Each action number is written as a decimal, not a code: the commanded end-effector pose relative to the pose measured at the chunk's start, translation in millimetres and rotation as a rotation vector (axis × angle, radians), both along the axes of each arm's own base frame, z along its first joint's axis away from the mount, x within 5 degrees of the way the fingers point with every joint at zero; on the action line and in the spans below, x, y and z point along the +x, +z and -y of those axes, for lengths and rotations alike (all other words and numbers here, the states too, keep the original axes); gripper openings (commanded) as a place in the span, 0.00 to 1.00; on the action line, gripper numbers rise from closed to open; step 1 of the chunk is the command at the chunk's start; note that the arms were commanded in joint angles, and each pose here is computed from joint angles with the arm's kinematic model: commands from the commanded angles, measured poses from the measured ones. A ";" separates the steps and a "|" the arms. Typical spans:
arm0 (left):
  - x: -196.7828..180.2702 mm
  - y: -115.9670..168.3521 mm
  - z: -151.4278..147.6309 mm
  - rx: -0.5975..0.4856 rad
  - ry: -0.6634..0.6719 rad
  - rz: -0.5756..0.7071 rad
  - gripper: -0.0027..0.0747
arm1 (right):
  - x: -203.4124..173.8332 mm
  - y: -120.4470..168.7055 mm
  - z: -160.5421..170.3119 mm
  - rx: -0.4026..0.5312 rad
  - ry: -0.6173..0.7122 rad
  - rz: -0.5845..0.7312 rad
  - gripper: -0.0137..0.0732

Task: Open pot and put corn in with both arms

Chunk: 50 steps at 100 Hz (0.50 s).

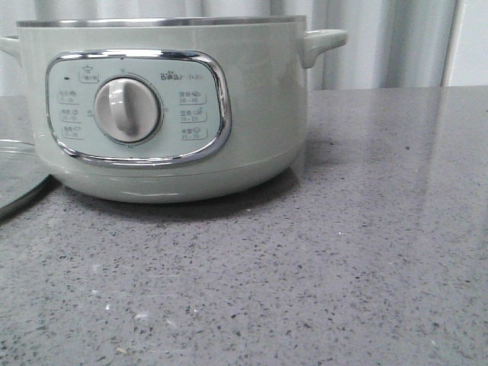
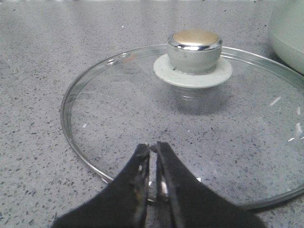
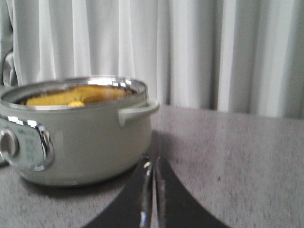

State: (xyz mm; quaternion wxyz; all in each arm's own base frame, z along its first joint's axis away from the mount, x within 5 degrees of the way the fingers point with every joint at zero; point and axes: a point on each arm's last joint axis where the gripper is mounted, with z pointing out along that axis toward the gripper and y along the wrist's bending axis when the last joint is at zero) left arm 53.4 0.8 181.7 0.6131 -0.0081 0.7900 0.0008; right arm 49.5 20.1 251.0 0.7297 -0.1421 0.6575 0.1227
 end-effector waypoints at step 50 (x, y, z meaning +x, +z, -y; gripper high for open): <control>-1.3 1.9 0.5 -0.021 -0.001 0.053 0.01 | 8.6 -46.1 17.6 0.012 -0.334 -0.019 0.08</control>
